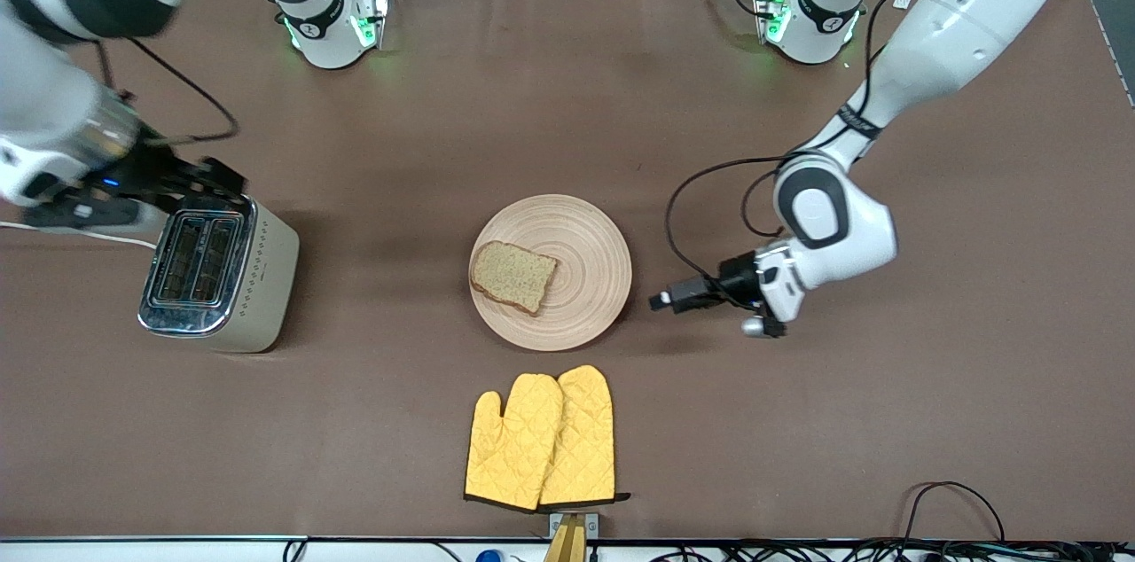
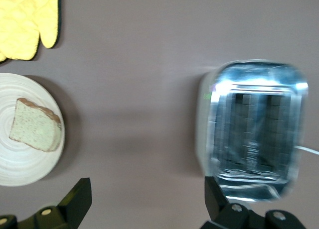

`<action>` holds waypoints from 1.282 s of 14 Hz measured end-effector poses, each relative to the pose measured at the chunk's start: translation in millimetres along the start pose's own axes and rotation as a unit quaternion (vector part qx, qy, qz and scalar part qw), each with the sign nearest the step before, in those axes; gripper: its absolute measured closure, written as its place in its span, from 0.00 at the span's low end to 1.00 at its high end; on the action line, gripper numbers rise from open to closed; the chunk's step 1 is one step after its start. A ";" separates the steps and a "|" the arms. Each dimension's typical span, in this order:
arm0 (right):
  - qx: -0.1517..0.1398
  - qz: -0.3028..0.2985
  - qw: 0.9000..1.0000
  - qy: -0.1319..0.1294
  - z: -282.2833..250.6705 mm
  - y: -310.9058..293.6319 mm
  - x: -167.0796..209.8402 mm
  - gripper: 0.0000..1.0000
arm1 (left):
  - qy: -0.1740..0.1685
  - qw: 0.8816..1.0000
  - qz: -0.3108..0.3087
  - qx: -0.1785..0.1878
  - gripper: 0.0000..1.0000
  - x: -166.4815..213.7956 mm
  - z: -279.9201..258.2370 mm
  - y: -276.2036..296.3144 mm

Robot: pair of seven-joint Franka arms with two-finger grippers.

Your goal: Move plate and put bread in toaster

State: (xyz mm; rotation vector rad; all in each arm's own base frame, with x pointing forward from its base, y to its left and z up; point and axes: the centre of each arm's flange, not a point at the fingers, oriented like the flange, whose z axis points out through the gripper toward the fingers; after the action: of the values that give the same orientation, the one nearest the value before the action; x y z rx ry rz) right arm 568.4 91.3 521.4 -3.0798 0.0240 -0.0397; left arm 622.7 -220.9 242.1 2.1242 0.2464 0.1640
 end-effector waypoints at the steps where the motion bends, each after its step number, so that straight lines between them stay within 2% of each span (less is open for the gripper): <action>1: 0.006 0.007 1.000 -0.002 22.6 -24.0 2.1 0.00 | 0.018 1.000 0.008 0.006 0.00 15.3 -24.6 -1.4; 3: 0.016 0.020 1.000 -0.001 62.0 -69.3 7.4 0.00 | 0.036 0.999 0.023 0.030 0.00 39.4 -65.2 -7.5; 5: 0.017 0.044 0.999 -0.002 101.1 -112.1 7.9 0.00 | 0.036 0.997 0.032 0.063 0.00 57.3 -99.1 -9.1; 8: 0.007 0.078 0.997 -0.016 162.0 -170.2 -2.4 0.00 | 0.002 0.993 0.046 0.110 0.00 88.8 -166.7 -7.0; 10: -0.001 0.091 0.996 -0.013 194.8 -193.7 -6.5 0.00 | -0.027 0.987 0.061 0.149 0.00 110.7 -224.9 -0.3; 13: -0.026 0.099 0.995 -0.004 228.1 -212.1 -11.3 0.04 | -0.056 0.974 0.060 0.211 0.00 127.4 -293.6 35.2; 16: -0.052 0.106 0.993 0.007 248.7 -235.2 -16.4 0.05 | -0.047 0.955 0.051 0.290 0.00 117.4 -330.1 96.0; 18: -0.056 0.105 0.993 0.008 264.6 -245.9 -19.0 0.07 | -0.038 0.934 0.066 0.348 0.00 99.2 -343.0 134.6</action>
State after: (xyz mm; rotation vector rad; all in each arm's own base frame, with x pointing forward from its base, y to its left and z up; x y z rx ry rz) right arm 560.0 353.2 272.1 -3.1698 0.3622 -0.0558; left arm 660.8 13.2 541.1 2.8503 0.1212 0.0757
